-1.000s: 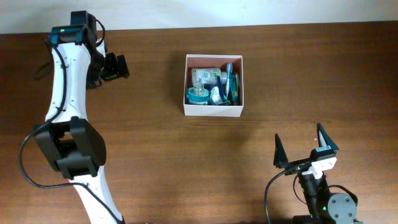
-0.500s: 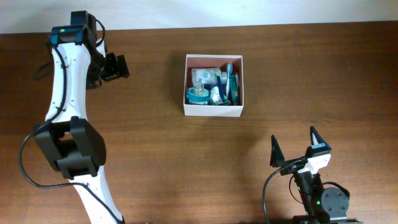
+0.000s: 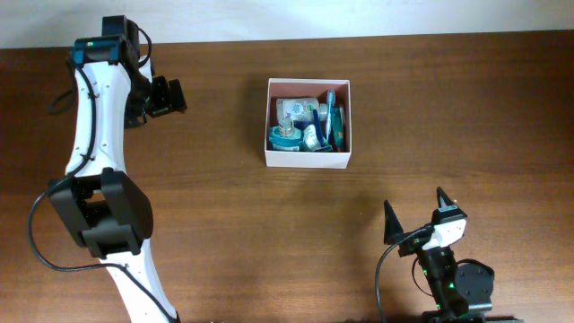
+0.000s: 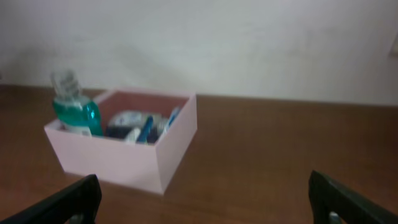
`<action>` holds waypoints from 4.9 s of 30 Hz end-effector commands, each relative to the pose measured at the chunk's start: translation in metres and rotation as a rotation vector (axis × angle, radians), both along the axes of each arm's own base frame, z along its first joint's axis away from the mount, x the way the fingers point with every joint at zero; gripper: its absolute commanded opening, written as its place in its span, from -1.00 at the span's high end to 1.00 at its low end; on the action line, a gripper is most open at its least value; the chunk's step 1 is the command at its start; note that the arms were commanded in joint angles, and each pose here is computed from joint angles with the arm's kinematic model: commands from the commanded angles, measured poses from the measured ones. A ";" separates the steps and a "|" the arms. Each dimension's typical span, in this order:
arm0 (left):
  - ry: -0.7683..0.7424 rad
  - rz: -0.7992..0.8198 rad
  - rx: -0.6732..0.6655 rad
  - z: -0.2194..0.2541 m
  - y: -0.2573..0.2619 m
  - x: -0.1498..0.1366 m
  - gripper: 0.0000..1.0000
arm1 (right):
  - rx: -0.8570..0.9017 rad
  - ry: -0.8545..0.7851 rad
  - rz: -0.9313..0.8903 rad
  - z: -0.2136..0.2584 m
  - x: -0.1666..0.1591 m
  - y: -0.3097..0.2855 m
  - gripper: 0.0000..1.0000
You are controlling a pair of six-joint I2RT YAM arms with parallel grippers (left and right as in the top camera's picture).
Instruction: Pack container
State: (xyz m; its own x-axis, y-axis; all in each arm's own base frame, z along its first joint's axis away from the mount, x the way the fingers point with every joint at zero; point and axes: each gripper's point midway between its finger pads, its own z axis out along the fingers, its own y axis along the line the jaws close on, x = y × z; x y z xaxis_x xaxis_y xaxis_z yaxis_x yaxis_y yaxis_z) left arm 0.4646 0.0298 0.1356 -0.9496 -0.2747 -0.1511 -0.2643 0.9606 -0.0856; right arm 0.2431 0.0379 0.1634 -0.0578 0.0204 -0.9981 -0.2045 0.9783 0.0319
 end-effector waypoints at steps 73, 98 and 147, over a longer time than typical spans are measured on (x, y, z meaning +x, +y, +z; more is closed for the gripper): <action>-0.043 0.012 0.056 0.016 0.011 0.002 -0.99 | -0.005 0.020 -0.128 -0.006 0.002 -0.021 -0.97; -0.974 0.134 0.243 0.366 0.019 -0.212 -0.99 | -0.005 0.020 -0.128 -0.006 0.002 -0.021 -0.97; -1.551 0.067 0.172 0.103 -0.010 -0.229 -0.99 | -0.005 0.020 -0.128 -0.006 0.002 -0.021 -0.97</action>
